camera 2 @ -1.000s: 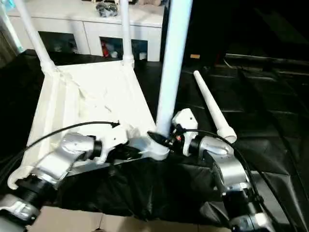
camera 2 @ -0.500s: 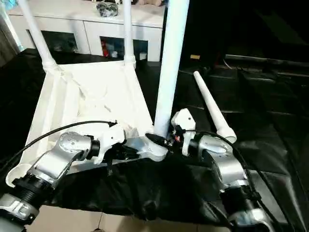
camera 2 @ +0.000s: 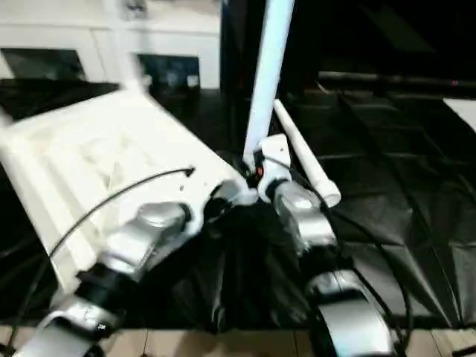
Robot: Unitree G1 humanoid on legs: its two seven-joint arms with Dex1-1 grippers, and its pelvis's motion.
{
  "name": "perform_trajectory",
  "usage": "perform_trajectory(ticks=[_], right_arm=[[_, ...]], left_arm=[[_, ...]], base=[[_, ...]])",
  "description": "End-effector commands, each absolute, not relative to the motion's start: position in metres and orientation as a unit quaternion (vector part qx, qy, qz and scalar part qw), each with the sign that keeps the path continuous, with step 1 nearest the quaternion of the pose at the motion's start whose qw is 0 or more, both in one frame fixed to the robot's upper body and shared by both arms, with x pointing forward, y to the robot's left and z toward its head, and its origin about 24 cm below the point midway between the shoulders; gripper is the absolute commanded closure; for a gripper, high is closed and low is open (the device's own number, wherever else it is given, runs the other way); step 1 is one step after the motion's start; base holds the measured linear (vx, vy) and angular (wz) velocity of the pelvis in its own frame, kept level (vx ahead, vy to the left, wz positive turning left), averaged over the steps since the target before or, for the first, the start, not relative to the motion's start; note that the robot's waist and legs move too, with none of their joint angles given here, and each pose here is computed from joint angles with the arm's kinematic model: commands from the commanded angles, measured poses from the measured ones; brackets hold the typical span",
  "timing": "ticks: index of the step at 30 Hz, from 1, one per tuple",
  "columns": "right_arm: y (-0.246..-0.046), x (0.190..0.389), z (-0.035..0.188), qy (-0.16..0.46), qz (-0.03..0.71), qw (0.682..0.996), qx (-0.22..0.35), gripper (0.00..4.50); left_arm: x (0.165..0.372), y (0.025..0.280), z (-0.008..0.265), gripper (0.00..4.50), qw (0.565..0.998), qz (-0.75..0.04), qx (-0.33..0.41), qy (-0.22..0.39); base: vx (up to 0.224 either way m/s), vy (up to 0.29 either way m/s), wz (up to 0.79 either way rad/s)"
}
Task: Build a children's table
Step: Insert table leg to table base
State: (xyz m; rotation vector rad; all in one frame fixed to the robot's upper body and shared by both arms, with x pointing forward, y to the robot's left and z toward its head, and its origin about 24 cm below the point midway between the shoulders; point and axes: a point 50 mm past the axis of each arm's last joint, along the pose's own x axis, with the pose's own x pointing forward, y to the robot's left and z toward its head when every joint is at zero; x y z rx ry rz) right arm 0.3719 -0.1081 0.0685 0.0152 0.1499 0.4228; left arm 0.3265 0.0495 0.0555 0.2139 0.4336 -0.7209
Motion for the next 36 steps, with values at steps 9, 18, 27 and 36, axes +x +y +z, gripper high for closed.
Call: perform_trajectory(ticks=[9,18,27,36], right_arm=[[-0.109,0.355,0.018,0.181,0.174,0.968,0.008,2.61],[-0.105,0.357,0.022,0.167,0.192,0.967,0.03,1.86],[-0.105,0.362,0.041,0.109,0.217,0.969,0.035,1.25],[-0.114,0.354,0.052,0.078,0.283,0.956,0.003,0.53]], left_arm=[[0.337,0.047,0.077,4.5,0.922,-0.329,0.124,0.159],[0.336,0.051,0.077,4.5,0.917,-0.344,0.123,0.16],[0.334,0.056,0.075,4.5,0.904,-0.375,0.136,0.156],[0.328,0.061,0.073,4.5,0.874,-0.433,0.159,0.15]], base=[[0.0,0.0,0.0],[0.0,0.0,0.0],[0.0,0.0,0.0],[0.0,0.0,0.0]])
